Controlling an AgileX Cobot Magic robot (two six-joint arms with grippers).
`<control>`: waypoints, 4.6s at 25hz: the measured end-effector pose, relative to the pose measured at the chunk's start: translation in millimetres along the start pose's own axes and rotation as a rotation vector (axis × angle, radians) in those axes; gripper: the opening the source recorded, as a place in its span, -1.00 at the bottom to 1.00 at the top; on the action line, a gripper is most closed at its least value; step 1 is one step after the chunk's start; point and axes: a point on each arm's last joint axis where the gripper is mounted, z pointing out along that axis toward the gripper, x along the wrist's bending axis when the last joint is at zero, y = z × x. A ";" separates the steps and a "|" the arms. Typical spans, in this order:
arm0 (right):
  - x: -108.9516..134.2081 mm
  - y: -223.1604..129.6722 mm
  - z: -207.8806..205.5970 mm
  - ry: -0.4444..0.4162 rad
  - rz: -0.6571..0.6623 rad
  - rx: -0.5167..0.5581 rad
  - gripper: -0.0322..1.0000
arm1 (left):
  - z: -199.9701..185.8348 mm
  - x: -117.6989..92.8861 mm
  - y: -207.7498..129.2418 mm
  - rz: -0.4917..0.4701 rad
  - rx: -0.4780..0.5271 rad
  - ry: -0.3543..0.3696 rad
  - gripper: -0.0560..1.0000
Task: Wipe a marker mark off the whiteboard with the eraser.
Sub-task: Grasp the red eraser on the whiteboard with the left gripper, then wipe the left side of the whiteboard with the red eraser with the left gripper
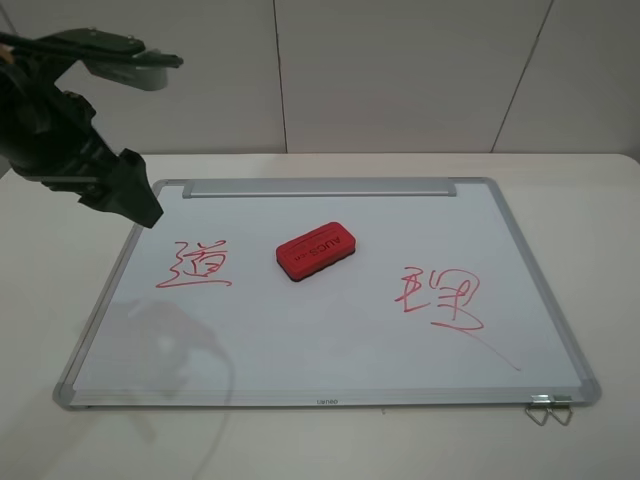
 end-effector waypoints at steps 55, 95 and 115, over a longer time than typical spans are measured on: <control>0.0 0.0 0.0 0.000 0.000 0.000 0.43 | 219.0 -97.5 95.8 0.415 0.114 -0.066 0.57; 0.0 0.0 0.0 0.000 0.000 0.000 0.43 | 131.9 -8.7 65.4 -0.094 0.108 0.063 0.18; 0.0 0.0 0.0 0.000 0.000 0.000 0.43 | 127.9 55.7 -11.6 -0.419 0.021 0.172 0.18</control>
